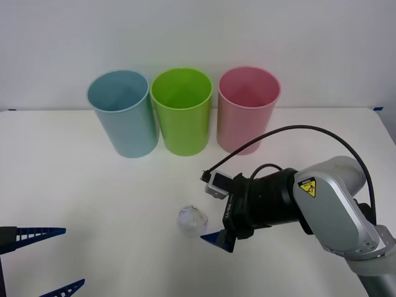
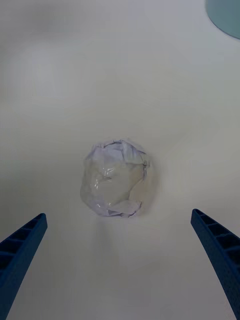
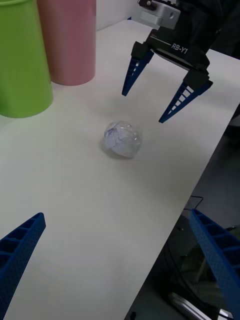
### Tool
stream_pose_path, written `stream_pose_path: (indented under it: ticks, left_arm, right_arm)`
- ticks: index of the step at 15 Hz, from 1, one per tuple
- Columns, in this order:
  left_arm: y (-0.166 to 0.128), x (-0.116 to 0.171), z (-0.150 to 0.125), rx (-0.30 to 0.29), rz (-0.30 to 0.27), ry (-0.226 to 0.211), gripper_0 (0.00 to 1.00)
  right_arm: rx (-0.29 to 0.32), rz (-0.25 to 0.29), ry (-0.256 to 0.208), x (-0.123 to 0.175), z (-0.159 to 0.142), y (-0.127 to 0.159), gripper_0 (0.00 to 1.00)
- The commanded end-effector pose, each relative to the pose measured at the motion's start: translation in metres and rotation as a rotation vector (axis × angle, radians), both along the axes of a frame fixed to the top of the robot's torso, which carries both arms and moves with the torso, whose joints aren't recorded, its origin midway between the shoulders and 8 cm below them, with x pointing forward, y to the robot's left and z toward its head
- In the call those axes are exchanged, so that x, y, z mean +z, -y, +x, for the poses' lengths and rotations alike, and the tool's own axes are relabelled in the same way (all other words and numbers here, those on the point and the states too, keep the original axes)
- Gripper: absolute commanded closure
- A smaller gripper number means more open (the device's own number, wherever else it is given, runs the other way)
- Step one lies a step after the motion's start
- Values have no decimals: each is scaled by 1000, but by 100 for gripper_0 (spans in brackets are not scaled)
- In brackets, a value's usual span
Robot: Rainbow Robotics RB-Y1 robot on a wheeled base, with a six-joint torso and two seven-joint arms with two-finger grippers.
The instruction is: Put cans in the blue bin and PET bottles in the pink bin and trash in the green bin.
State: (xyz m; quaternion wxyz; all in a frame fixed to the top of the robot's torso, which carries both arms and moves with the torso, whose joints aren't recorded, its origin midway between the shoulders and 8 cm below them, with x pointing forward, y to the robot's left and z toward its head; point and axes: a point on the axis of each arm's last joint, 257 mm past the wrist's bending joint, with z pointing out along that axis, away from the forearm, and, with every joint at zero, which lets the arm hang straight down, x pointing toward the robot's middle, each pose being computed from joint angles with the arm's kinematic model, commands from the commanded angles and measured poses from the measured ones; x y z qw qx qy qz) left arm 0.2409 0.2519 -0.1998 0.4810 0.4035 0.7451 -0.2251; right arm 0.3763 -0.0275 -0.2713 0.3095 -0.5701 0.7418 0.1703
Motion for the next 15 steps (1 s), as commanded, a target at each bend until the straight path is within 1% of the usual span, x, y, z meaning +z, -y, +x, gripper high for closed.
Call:
stream_pose_path:
  ticks: [1,6,10,13,15]
  left_arm:
    - [-1,3,-4,5,-17,-4,0]
    - [-3,6,-9,5,-24,-3,0]
    - [-10,6,-10,12,-4,9,0]
    - [-13,4,-13,8,13,3,0]
    - [-13,3,-13,7,14,2,0]
  right_arm:
    - [0,0,0,0,0,0,0]
    - [0,0,0,0,0,0,0]
    - [0,0,0,0,0,0,0]
    - [0,0,0,0,0,0,0]
    - [0,0,0,0,0,0,0]
